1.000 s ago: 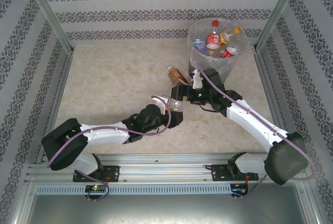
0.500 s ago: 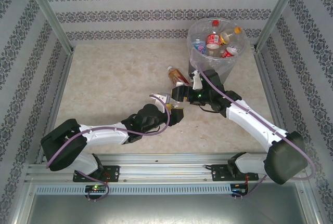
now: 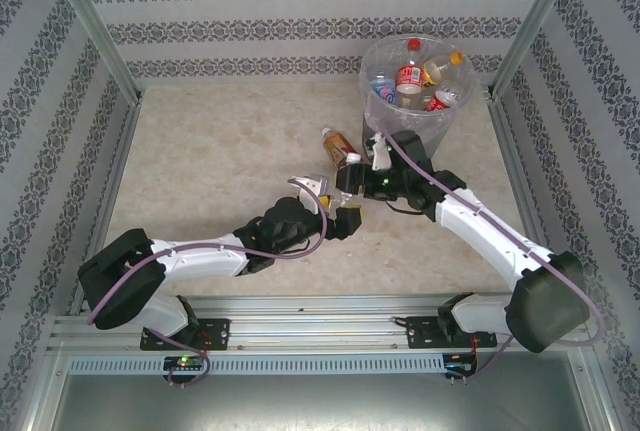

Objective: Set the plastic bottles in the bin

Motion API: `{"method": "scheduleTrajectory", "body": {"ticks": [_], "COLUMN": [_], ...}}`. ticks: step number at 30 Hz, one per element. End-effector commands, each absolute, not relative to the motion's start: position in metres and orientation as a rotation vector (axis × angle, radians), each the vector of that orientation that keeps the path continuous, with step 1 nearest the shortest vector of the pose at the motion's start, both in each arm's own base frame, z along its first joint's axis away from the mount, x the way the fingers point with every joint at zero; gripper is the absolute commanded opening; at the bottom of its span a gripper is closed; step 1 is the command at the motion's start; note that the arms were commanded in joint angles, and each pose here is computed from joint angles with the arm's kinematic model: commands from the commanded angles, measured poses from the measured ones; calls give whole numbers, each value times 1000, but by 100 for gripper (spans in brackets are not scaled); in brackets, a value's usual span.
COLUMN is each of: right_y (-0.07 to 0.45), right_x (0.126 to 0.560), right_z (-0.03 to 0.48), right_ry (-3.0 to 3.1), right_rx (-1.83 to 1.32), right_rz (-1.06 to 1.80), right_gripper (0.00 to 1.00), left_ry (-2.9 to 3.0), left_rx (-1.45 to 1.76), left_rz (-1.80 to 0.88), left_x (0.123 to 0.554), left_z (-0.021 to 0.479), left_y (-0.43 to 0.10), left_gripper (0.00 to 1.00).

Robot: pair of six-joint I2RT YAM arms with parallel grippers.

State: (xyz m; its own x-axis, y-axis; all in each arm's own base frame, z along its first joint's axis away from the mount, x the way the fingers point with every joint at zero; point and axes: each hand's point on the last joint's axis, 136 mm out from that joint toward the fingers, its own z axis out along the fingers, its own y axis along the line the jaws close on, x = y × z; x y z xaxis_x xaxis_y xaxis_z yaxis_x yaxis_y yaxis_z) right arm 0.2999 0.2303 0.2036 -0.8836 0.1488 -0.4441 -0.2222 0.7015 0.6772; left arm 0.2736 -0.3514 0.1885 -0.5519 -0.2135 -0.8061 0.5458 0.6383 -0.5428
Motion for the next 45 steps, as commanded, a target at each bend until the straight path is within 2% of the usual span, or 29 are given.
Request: {"method": "scheduleTrajectory", "body": {"ticks": [1, 11, 18, 23, 29, 38, 42, 45], "right_y": [204, 109, 64, 44, 31, 20, 18, 16], "right_x": [323, 401, 455, 491, 513, 506, 503, 502], "right_z": [266, 382, 419, 415, 394, 367, 365, 365], "right_ry": [2276, 2021, 1938, 1947, 2013, 2119, 2134, 2139], "right_rx": [-84, 57, 160, 208, 206, 181, 176, 176], "right_rz": [958, 683, 567, 534, 464, 382, 362, 347], "right_gripper": [58, 58, 58, 58, 58, 60, 65, 72], "left_ry": [1922, 2142, 2271, 2327, 2378, 2361, 2377, 2393], "left_rx": [259, 90, -14, -46, -95, -208, -220, -233], "left_rz": [-1051, -1003, -924, -862, -799, -769, -759, -739], "left_x": [271, 297, 330, 353, 381, 418, 427, 431], "left_z": [205, 180, 155, 139, 122, 111, 102, 93], "left_y": [-354, -336, -334, -336, -340, -338, -342, -342], "left_gripper": [100, 100, 100, 100, 100, 100, 100, 100]}}
